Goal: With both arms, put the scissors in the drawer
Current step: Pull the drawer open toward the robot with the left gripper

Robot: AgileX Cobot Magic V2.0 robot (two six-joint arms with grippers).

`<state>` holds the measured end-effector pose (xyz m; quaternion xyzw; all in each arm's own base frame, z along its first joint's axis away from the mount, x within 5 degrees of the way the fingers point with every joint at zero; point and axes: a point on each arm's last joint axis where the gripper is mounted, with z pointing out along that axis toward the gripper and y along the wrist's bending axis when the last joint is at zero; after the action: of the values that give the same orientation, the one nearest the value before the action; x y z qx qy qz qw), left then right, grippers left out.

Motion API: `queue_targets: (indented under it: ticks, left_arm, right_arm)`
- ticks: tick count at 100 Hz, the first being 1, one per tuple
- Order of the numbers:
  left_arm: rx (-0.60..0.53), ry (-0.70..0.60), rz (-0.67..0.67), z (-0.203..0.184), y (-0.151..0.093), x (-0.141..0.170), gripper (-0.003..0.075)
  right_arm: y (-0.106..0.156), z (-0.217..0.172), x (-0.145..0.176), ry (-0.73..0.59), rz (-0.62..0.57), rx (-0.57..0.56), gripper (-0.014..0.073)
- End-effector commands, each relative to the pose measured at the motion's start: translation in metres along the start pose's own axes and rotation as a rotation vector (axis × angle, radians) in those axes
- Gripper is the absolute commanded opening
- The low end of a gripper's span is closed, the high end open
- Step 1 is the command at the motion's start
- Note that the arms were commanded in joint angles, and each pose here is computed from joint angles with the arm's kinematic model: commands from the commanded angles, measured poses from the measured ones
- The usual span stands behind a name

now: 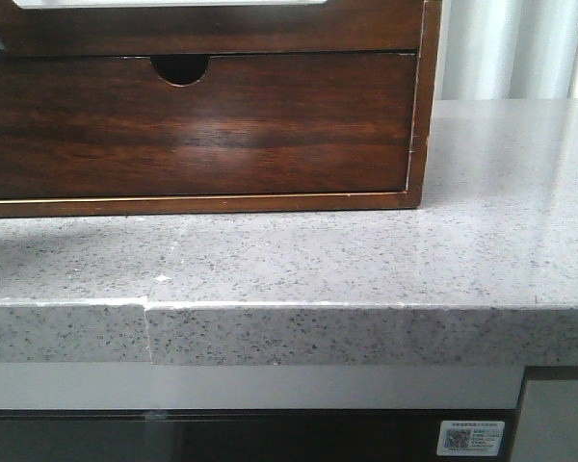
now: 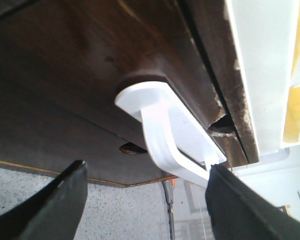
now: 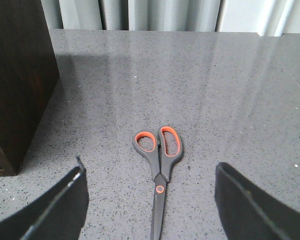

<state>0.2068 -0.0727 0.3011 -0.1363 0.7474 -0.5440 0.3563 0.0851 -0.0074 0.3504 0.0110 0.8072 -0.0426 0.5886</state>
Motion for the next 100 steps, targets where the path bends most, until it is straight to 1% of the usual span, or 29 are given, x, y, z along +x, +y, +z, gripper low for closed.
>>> queue_targets:
  ticks: [1,24,39,55,63,86,100]
  left_arm:
    - [0.131,0.004,-0.023,0.007,-0.018,-0.010,0.0459]
    - [0.159,0.063,-0.047,0.024,-0.014,-0.021,0.0459]
    - [0.201,0.109,-0.056,0.032,-0.015,-0.024,0.0459]
    - [0.211,0.113,-0.052,0.034,-0.017,-0.028,0.0451]
    - [0.211,0.113,-0.051,0.034,-0.017,-0.028,0.0408]
    - [0.204,0.107,-0.052,0.035,-0.016,-0.028,0.0213]
    - [0.204,0.107,-0.052,0.035,-0.016,-0.028,0.0134]
  right_arm:
    - [-0.001,-0.003,-0.017,-0.103,-0.009,0.004,0.0477]
    - [-0.001,-0.003,-0.017,-0.103,-0.009,0.004,0.0477]
    - [-0.001,-0.003,-0.017,-0.103,-0.009,0.004,0.0477]
    - [-0.001,-0.003,-0.017,-0.103,-0.009,0.004,0.0477]
    - [-0.001,-0.003,-0.017,-0.103,-0.009,0.004,0.0477]
    - [-0.001,-0.003,-0.017,-0.103,-0.009,0.004,0.0477]
    - [-0.001,-0.003,-0.017,-0.103,-0.009,0.004,0.0477]
